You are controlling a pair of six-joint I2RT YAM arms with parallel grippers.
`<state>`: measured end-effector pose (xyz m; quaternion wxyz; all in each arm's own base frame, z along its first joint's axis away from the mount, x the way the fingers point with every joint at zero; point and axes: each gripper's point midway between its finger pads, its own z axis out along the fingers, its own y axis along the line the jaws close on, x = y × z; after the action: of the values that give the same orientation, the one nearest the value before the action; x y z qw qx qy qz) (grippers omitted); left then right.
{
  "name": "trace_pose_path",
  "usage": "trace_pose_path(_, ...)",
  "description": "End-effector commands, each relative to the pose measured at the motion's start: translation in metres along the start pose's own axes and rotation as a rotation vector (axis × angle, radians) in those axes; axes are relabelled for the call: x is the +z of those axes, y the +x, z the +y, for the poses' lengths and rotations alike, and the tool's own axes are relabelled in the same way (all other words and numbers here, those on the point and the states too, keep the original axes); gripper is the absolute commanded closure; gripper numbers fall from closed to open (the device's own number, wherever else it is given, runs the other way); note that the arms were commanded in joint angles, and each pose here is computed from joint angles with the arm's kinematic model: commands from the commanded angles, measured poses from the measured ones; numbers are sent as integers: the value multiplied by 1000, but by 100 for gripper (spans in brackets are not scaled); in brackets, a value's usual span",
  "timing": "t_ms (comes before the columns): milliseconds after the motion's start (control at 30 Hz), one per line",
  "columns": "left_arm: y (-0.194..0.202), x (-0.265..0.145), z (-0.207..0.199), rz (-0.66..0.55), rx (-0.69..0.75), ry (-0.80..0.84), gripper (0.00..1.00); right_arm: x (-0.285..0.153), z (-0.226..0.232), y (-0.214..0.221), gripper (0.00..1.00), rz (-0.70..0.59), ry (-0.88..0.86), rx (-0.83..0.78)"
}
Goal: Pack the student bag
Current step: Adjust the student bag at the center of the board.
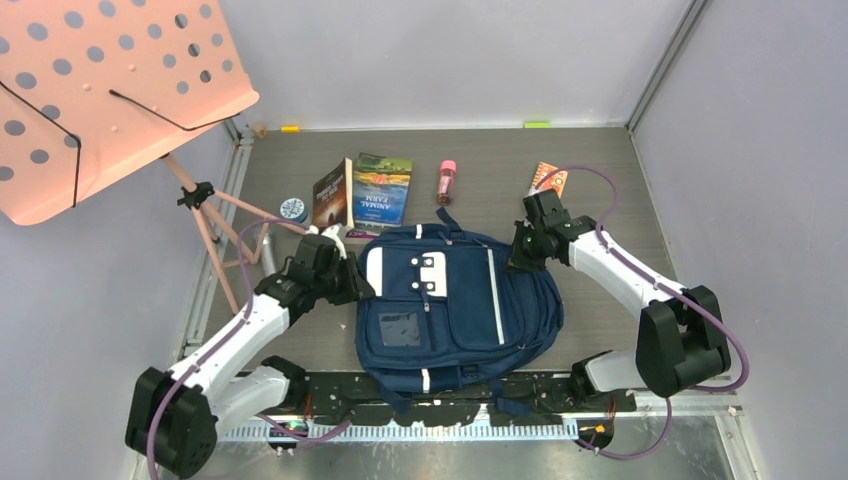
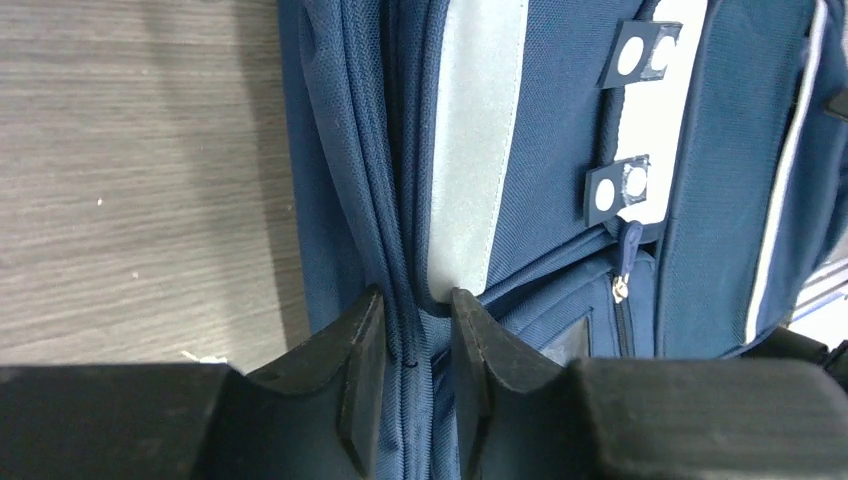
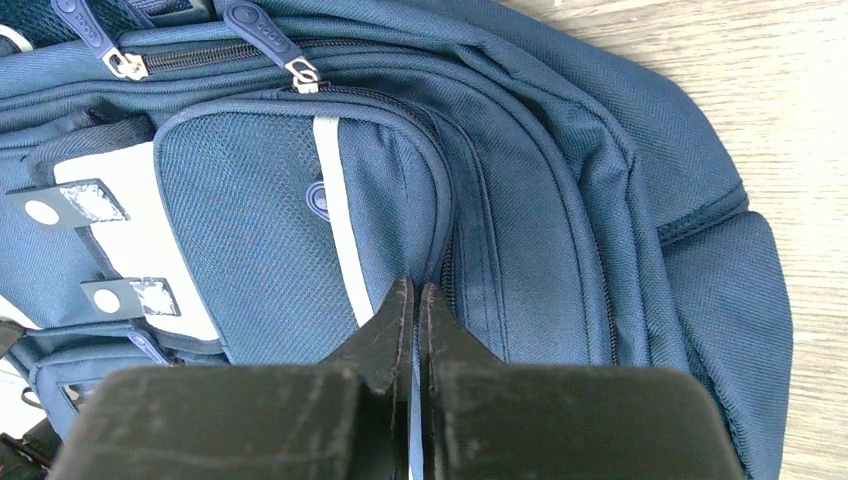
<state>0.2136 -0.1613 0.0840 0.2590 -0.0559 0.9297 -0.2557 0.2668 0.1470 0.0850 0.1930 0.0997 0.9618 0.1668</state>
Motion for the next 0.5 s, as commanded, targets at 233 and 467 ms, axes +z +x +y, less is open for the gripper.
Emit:
trace_pose_path(233, 31, -35, -14, 57, -126, 72, 91, 0, 71, -20, 99, -103, -226, -108)
trace_pose_path(467, 47, -46, -29, 137, -89, 158, 100, 7, 91, -51, 99, -154, -237, -174)
